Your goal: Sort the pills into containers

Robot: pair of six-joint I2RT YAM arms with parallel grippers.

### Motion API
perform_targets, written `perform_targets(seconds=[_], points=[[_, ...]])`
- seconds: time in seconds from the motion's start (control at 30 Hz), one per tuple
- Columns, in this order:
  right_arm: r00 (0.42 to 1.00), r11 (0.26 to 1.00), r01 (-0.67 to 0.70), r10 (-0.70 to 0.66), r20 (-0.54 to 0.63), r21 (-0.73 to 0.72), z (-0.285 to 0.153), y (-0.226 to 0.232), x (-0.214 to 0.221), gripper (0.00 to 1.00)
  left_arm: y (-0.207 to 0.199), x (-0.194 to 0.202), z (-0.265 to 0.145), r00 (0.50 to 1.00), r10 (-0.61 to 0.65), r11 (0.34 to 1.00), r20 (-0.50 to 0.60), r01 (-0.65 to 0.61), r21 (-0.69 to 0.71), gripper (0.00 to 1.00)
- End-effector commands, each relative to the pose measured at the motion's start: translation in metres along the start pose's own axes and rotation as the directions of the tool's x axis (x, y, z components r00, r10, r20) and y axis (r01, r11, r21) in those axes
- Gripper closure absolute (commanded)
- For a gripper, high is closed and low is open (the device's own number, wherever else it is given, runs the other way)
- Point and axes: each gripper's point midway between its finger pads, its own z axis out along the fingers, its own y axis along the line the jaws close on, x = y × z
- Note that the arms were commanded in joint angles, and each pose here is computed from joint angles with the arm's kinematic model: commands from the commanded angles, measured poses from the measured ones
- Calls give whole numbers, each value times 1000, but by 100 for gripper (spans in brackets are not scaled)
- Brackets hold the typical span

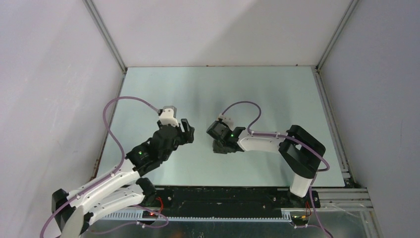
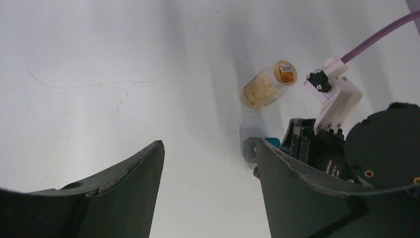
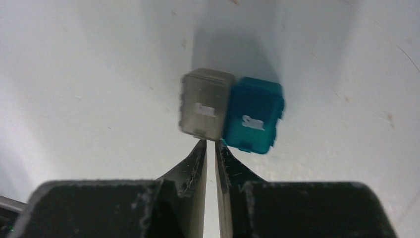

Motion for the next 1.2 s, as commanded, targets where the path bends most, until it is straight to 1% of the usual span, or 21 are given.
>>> perform_targets(seconds=[0.0, 0.03, 0.13, 0.2, 0.23, 0.27, 0.3, 0.33, 0.37, 0.4, 0.43, 0.47, 0.5, 0.53, 0.57, 0.6, 0.63, 0.67, 0.8, 0.87, 1.17], points=[[998, 995, 10, -2, 69, -103, -4, 39, -33, 85, 9, -21, -6, 997, -56, 997, 58, 59, -40, 26], [997, 993, 38, -30, 74, -110, -6, 41, -35, 86, 9, -22, -7, 996, -58, 997, 61, 61, -41, 26], [991, 979, 124, -115, 64, -164, -22, 47, -38, 79, 12, -22, -9, 996, -61, 997, 61, 64, -45, 25], [981, 966, 191, -186, 50, -173, -31, 42, -38, 71, 13, -23, -10, 996, -65, 997, 66, 68, -45, 25], [977, 963, 214, -211, 35, -165, -35, 36, -36, 63, 14, -25, -10, 995, -70, 996, 70, 73, -47, 25], [965, 953, 261, -258, 35, -157, -36, 31, -37, 58, 14, -25, -10, 995, -71, 996, 73, 75, -47, 25], [959, 948, 283, -283, 19, -144, -37, 22, -37, 47, 14, -26, -10, 994, -75, 996, 76, 79, -47, 24], [937, 928, 348, -349, 20, -134, -37, 16, -38, 42, 14, -26, -9, 994, -77, 996, 77, 81, -47, 24], [927, 921, 373, -375, 2, -109, -35, 5, -38, 34, 14, -27, -9, 993, -81, 995, 80, 85, -46, 24], [895, 891, 443, -445, -1, -101, -34, -2, -39, 31, 13, -28, -9, 993, -83, 995, 81, 86, -46, 24], [879, 876, 474, -477, -13, -94, -33, -10, -40, 27, 12, -28, -9, 993, -86, 995, 80, 89, -41, 24], [833, 830, 550, -553, -8, -93, -32, -16, -42, 26, 12, -27, -8, 993, -85, 995, 77, 88, -42, 24], [813, 810, 579, -582, -9, -95, -32, -21, -43, 23, 11, -27, -8, 993, -87, 995, 75, 90, -38, 23], [773, 769, 631, -635, -5, -104, -31, -24, -45, 22, 11, -26, -7, 994, -85, 995, 70, 88, -38, 23], [755, 749, 647, -655, -10, -143, -31, -24, -43, 21, 11, -25, -7, 994, -87, 995, 66, 90, -37, 23], [712, 703, 693, -703, -5, -162, -29, -26, -43, 21, 11, -24, -6, 994, -87, 995, 61, 90, -36, 23], [690, 678, 708, -723, -7, -198, -27, -24, -40, 21, 11, -22, -5, 994, -88, 995, 58, 91, -38, 23], [641, 627, 750, -767, 3, -210, -25, -25, -40, 21, 11, -21, -5, 995, -88, 995, 54, 90, -36, 23], [534, 522, 822, -845, -10, -227, -11, -28, -37, 23, 12, -20, -5, 995, -90, 995, 50, 91, -33, 23], [501, 493, 840, -865, -22, -228, -7, -29, -38, 25, 12, -20, -6, 995, -91, 995, 51, 92, -28, 23], [465, 452, 867, -885, 15, -211, 3, -17, -48, 32, 11, -18, -7, 995, -94, 995, 43, 95, -13, 23]])
